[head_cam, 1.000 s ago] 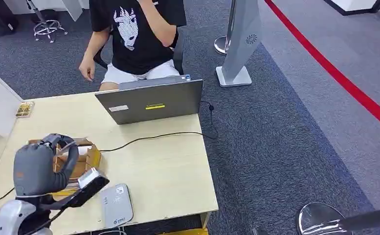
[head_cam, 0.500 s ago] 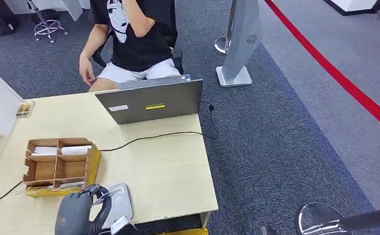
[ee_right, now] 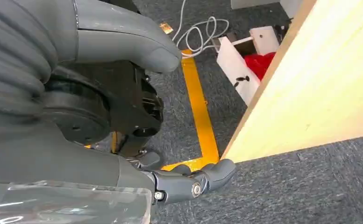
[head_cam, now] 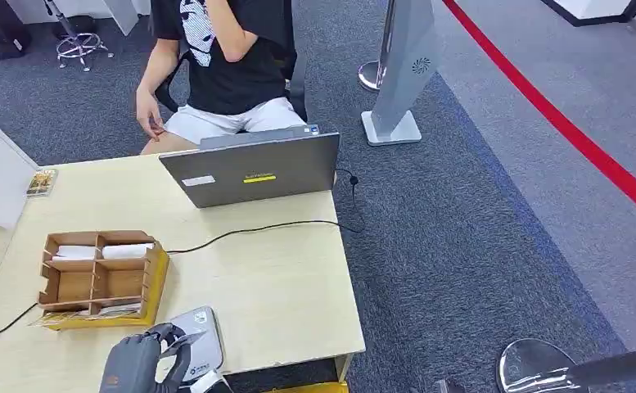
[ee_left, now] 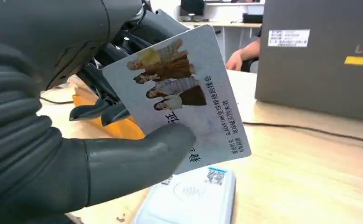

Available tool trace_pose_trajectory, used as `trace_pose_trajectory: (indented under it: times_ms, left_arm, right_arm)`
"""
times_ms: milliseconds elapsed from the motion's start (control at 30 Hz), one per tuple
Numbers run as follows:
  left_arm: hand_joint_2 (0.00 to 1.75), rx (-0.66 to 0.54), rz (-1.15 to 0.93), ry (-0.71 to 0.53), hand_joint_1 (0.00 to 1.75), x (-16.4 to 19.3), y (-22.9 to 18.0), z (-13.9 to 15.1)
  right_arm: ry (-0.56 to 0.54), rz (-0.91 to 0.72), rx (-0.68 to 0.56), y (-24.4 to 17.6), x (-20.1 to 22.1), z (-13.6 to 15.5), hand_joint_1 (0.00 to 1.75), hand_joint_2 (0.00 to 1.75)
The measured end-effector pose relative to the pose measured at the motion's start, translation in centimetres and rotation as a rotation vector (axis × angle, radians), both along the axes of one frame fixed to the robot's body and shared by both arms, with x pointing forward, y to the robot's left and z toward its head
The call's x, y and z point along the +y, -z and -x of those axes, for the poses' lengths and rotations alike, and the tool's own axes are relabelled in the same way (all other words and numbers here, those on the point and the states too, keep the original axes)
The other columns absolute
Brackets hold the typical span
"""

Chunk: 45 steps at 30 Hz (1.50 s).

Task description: Pass the card to the sensor for recognition and then transmit it.

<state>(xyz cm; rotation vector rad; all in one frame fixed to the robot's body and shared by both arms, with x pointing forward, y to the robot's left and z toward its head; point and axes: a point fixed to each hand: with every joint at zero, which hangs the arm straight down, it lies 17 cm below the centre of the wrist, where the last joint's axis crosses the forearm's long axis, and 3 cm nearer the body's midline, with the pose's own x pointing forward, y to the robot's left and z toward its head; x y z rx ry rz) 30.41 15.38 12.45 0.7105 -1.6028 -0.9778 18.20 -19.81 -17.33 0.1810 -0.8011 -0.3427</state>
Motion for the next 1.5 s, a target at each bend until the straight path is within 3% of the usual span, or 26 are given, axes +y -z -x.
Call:
trace_pose_trajectory:
  times_ms: [433,1133,1367,1500]
  left_arm:
    - [1.75,0.103,-0.090,-0.123,1.75,3.9,4.3,-0.5]
    - [1.75,0.173,-0.160,-0.205,1.75,7.0,8.7,-1.4]
    - [1.75,0.144,-0.104,-0.164,1.75,5.9,8.0,-1.4]
    - [1.75,0.072,-0.047,-0.160,1.75,5.6,5.0,-2.2]
  right_arm:
    - [-0.016,-0.005,-0.010,-0.9,0.5,0.1,0.00,1.75]
    - [-0.041,-0.011,-0.019,-1.2,1.5,0.1,0.00,1.75]
    - [-0.041,-0.010,-0.024,-1.3,1.5,0.0,0.00,1.75]
    - [-0.043,-0.006,-0.027,-1.3,1.5,0.0,0.00,1.75]
